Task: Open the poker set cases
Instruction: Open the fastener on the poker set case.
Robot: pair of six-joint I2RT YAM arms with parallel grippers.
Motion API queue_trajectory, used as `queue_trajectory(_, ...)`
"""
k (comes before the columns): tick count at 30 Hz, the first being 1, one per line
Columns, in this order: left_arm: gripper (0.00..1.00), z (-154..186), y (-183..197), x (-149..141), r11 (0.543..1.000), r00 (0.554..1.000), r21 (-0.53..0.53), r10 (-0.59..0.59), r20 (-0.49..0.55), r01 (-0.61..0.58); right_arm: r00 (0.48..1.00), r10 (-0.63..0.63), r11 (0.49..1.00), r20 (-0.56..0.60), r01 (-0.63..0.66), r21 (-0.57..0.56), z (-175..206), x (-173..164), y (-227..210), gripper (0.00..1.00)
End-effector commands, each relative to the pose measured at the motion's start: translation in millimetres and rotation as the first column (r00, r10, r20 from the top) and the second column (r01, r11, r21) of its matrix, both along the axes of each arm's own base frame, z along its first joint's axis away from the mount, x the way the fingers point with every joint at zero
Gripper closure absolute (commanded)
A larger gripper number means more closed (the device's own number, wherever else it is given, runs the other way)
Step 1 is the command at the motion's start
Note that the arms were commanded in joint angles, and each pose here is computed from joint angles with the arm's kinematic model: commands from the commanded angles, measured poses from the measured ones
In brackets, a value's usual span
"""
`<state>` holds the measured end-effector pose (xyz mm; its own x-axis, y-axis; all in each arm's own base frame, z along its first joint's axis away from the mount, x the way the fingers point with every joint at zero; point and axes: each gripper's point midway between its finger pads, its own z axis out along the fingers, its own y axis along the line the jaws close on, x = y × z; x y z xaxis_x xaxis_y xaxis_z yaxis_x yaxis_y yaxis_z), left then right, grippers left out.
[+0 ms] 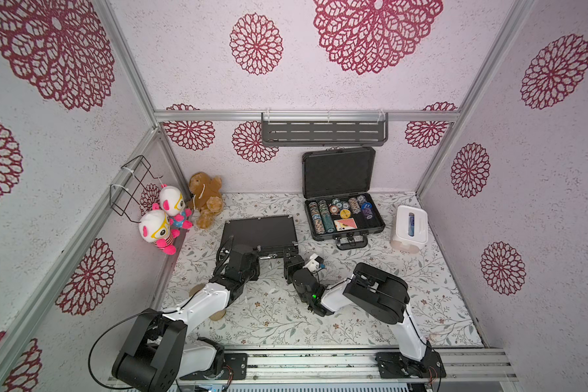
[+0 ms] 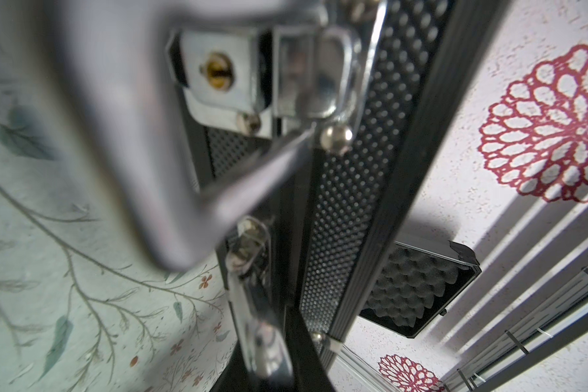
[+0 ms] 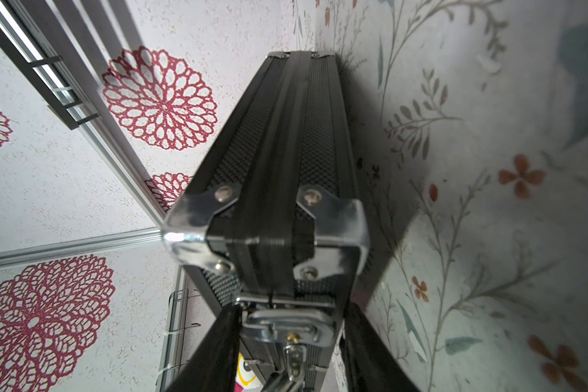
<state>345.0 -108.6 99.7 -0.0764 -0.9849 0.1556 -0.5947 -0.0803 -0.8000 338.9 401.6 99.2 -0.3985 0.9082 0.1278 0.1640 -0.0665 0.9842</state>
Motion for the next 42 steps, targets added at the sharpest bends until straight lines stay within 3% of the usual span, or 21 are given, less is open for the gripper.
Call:
queue_trajectory(1, 1.0, 82, -16, 20, 0.993, 0.966, -0.115, 0.002, 0.257, 0.028, 0.999, -0.026, 0.997, -0.039, 0.024, -0.072, -13, 7, -9, 0.58)
queue_trajectory(14, 1.0, 62, -9, 10, 0.994, 0.976, -0.11, 0.019, 0.216, 0.005, 0.993, 0.027, 0.991, -0.119, -0.042, -0.127, -30, -4, -10, 0.67)
queue_trajectory(30, 0.99, 22, -7, 5, 0.995, 0.989, -0.099, 0.029, 0.142, -0.015, 0.97, 0.079, 0.987, -0.228, -0.109, -0.122, -61, -21, -9, 0.69)
queue_trajectory(42, 0.99, 17, -8, 7, 0.996, 0.99, -0.092, 0.03, 0.138, -0.017, 0.95, 0.108, 0.979, -0.293, -0.152, -0.133, -59, -26, -10, 0.67)
